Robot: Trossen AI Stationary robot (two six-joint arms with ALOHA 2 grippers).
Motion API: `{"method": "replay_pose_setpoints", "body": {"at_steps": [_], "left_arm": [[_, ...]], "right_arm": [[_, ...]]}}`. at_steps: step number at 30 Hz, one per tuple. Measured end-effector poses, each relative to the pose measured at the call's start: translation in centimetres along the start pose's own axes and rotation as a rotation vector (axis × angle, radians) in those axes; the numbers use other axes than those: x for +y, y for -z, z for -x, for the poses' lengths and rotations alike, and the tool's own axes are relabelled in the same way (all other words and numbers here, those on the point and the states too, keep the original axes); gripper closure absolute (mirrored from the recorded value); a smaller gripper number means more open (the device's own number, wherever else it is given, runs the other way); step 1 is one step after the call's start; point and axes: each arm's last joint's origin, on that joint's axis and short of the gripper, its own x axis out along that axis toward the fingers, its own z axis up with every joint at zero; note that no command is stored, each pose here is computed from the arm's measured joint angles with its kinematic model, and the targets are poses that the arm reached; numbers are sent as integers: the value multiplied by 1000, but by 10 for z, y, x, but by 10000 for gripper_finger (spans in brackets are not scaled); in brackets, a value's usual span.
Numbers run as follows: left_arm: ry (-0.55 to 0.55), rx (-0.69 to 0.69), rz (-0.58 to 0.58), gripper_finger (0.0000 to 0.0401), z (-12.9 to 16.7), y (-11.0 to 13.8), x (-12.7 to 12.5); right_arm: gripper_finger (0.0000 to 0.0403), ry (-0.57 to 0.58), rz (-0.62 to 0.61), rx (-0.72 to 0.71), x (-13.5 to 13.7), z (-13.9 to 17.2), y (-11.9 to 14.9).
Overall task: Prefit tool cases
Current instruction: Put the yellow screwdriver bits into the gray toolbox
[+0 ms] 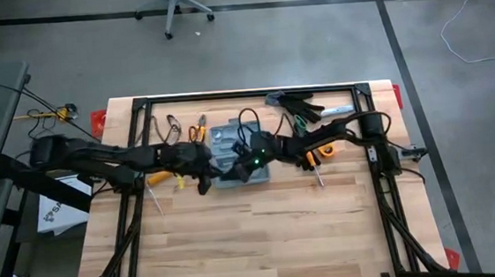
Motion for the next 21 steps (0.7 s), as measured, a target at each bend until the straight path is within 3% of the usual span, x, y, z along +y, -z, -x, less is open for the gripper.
{"method": "replay_pose_setpoints", "body": {"at_steps": [5, 10, 15, 18, 21], "left_arm": [[-43, -70, -17, 401, 22, -4, -5], [-75, -61, -16, 401, 31, -2, -3], [-89, -40, -17, 401, 30, 0, -2], [-91, -36, -26, 401, 30, 0, -2], [-93, -34, -43, 401, 30, 0, -2]], "right_arm": [[403, -27, -91, 57, -23, -16, 23], [403, -142, -69, -36, -11, -13, 9], [403, -115, -56, -45, -12, -13, 4], [403, -8, -100, 33, -29, -18, 20], [403, -8, -129, 68, -37, -21, 26]]}}
